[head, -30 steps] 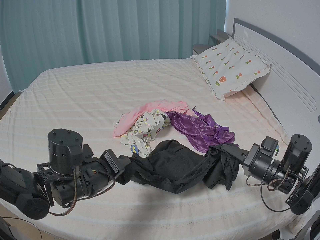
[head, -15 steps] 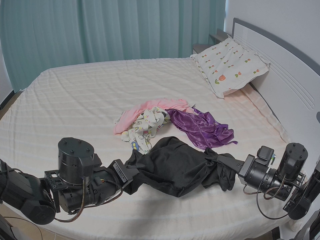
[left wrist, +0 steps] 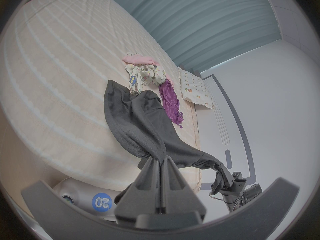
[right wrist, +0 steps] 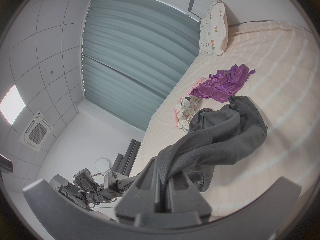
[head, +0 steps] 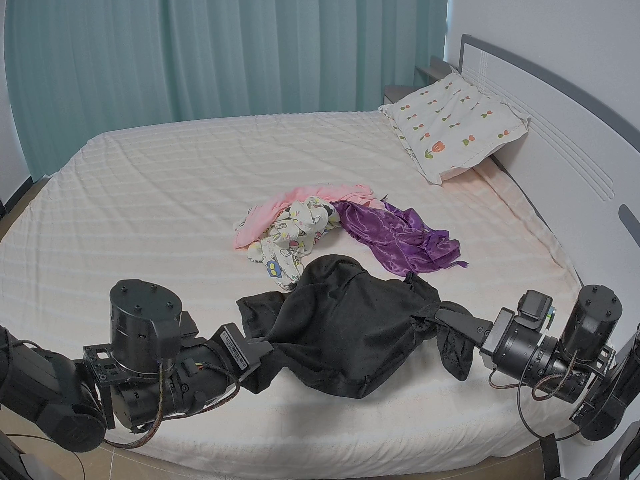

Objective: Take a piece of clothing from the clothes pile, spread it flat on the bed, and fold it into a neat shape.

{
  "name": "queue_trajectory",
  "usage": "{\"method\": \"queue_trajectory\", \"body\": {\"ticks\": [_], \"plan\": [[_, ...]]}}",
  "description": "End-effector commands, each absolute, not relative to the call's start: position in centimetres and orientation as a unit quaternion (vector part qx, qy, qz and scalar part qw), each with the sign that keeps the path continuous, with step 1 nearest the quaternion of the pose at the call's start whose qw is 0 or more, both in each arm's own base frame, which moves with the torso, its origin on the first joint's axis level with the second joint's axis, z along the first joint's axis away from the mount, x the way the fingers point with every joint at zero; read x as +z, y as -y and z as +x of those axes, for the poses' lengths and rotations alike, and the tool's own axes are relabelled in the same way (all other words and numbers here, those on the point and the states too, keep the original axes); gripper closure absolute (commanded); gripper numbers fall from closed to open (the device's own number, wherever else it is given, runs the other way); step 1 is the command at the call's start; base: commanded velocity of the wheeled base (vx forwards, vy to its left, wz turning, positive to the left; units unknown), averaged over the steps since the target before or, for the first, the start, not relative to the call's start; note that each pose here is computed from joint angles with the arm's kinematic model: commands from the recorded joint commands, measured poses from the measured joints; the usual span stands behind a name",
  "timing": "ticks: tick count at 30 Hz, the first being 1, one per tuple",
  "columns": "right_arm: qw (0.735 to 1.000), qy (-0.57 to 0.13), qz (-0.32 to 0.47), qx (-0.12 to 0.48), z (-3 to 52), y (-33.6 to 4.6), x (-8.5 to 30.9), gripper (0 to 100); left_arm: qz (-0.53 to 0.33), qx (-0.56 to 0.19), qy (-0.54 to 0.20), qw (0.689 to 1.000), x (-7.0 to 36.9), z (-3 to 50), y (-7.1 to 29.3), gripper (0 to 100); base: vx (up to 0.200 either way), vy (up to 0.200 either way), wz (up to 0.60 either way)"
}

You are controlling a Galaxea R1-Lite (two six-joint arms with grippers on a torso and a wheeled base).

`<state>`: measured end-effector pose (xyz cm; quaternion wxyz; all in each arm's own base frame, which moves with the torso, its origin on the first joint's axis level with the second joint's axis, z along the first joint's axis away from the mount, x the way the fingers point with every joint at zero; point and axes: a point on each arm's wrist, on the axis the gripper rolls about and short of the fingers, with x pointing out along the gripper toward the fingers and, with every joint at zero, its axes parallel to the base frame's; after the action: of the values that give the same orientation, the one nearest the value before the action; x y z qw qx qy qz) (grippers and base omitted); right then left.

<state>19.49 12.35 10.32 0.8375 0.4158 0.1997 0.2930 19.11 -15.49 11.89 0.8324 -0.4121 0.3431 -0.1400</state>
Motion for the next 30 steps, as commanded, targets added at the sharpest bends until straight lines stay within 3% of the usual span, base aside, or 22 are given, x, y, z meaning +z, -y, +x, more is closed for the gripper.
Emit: {"method": "queue_trajectory", "body": {"ticks": [1, 11, 30], "plan": [[0.837, -0.195, 0.417, 0.296, 19.46, -12.36, 10.47, 100, -0.413, -0.140, -0.341, 0.833, 12.00, 19.12, 15.46, 100, 0.000, 0.000, 0.00], [0.837, -0.197, 0.416, 0.294, 19.49, -12.34, 10.34, 100, -0.418, -0.136, -0.336, 0.833, 12.21, 19.35, 15.21, 100, 0.000, 0.000, 0.00], [0.838, -0.191, 0.417, 0.296, 19.49, -12.29, 10.56, 100, -0.426, -0.138, -0.322, 0.834, 12.91, 19.36, 14.74, 100, 0.000, 0.200, 0.00]]}}
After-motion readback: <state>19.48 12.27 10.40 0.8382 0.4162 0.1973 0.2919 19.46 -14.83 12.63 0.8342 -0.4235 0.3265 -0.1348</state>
